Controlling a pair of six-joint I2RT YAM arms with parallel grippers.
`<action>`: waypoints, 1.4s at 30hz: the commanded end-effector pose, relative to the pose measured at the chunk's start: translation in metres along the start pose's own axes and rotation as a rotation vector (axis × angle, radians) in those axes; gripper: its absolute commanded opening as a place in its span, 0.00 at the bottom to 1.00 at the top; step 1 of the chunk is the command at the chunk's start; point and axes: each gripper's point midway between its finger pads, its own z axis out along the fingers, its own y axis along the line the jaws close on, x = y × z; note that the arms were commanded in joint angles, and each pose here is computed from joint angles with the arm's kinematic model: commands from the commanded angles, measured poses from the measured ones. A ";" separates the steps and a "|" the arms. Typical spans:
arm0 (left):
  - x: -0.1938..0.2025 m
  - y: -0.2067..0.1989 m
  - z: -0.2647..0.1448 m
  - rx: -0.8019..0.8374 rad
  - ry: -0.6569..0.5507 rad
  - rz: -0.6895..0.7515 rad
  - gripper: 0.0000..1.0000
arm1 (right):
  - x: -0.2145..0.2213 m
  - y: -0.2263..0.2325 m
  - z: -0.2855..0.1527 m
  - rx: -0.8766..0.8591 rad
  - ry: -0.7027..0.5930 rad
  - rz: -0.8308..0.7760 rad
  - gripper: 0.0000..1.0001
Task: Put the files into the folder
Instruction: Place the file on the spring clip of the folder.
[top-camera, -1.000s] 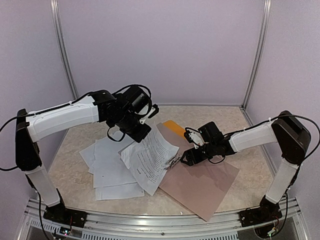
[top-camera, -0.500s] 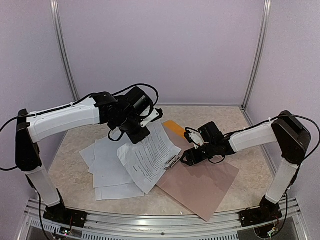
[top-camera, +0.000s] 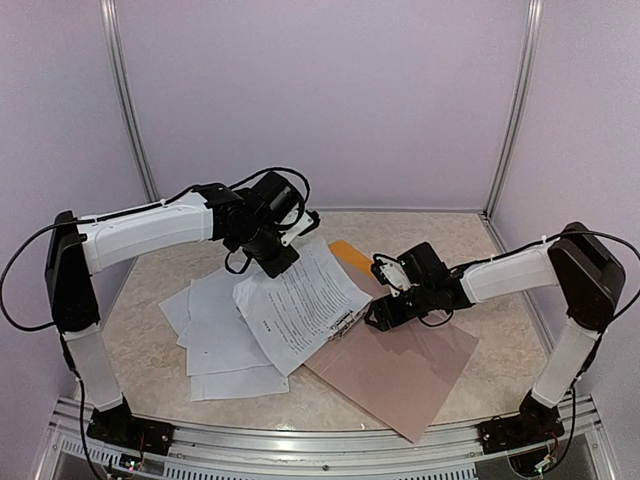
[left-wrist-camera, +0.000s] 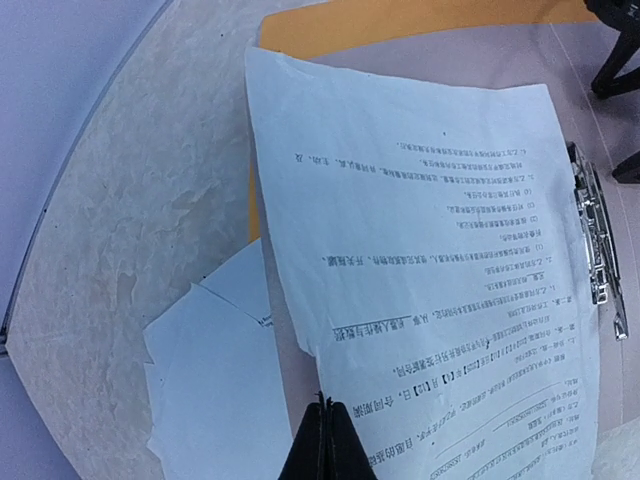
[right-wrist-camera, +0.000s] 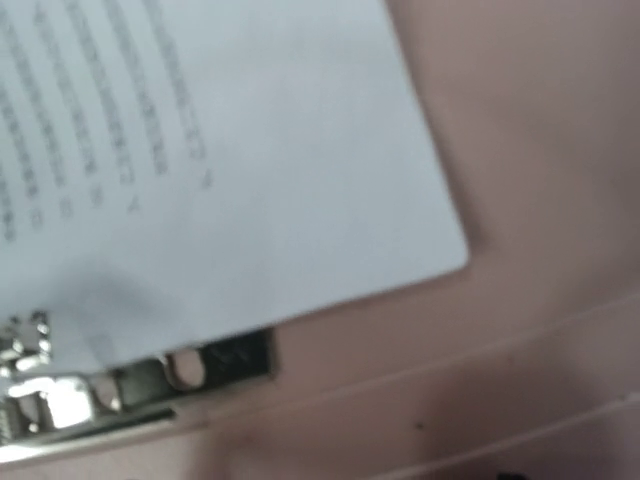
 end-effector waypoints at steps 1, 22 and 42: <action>-0.010 0.007 0.003 0.017 -0.027 -0.090 0.00 | 0.003 -0.015 -0.012 0.062 0.017 0.016 0.74; -0.023 0.014 0.022 0.035 -0.045 -0.169 0.00 | -0.006 -0.048 -0.044 0.146 -0.013 0.042 0.74; -0.028 0.010 0.038 0.085 -0.045 -0.160 0.00 | -0.002 -0.048 -0.040 0.126 -0.007 0.051 0.75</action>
